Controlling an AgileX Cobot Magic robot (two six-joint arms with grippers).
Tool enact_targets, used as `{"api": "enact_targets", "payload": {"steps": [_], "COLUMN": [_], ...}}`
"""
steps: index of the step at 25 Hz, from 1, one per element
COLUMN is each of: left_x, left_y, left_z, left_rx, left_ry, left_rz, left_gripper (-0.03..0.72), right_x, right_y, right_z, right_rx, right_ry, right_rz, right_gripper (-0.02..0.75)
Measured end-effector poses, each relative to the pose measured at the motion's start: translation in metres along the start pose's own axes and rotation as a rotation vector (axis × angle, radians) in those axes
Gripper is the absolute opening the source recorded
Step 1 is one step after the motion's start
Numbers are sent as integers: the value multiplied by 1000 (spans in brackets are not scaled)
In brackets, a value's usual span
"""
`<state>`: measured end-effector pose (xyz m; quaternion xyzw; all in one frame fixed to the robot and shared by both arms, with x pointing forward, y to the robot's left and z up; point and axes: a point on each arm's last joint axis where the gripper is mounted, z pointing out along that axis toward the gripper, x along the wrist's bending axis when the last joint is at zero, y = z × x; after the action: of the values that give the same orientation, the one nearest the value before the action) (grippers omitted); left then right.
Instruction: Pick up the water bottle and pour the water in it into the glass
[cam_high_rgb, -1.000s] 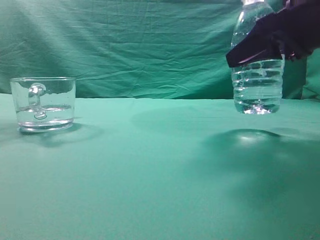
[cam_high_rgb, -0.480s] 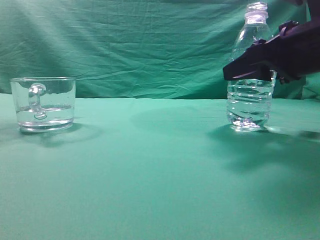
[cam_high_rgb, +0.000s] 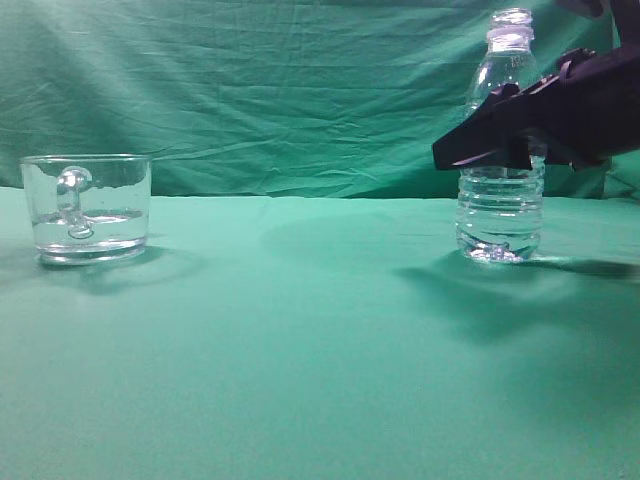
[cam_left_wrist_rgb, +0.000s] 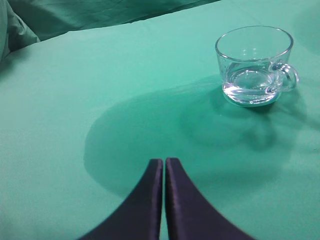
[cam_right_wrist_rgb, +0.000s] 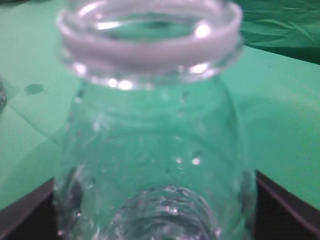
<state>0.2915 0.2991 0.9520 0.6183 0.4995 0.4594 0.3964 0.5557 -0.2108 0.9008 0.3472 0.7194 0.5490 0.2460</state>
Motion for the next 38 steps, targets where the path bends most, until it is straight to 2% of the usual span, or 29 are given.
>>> {"api": "enact_targets", "payload": {"steps": [2, 3, 5, 6, 11, 19, 21, 24, 28, 31, 33, 35, 38], "left_x": [0, 0, 0, 0, 0, 0, 0, 0, 0, 0, 0, 0, 0], "left_y": [0, 0, 0, 0, 0, 0, 0, 0, 0, 0, 0, 0, 0], "left_z": [0, 0, 0, 0, 0, 0, 0, 0, 0, 0, 0, 0, 0], "left_rx": [0, 0, 0, 0, 0, 0, 0, 0, 0, 0, 0, 0, 0], "left_ry": [0, 0, 0, 0, 0, 0, 0, 0, 0, 0, 0, 0, 0], "left_rz": [0, 0, 0, 0, 0, 0, 0, 0, 0, 0, 0, 0, 0], "left_gripper": [0, 0, 0, 0, 0, 0, 0, 0, 0, 0, 0, 0, 0], "right_x": [0, 0, -1, -1, 0, 18, 21, 23, 23, 27, 34, 44, 59], "right_y": [-1, 0, 5, 9, 36, 71, 81, 98, 121, 138, 150, 161, 173], "right_z": [0, 0, -3, -5, -19, -45, -53, -68, -94, -117, -133, -150, -173], "right_rx": [6, 14, 18, 21, 30, 56, 50, 33, 16, -25, -66, -118, -171], "right_ry": [-2, -6, -17, -26, -61, 24, 21, -37, -168, -252, -268, -263, -237], "right_rz": [19, 31, 46, 53, 36, 20, 16, -22, -56, -35, -58, -64, -35], "right_gripper": [643, 661, 644, 686, 670, 670, 670, 558, 407, 207, 83, 0, 0]}}
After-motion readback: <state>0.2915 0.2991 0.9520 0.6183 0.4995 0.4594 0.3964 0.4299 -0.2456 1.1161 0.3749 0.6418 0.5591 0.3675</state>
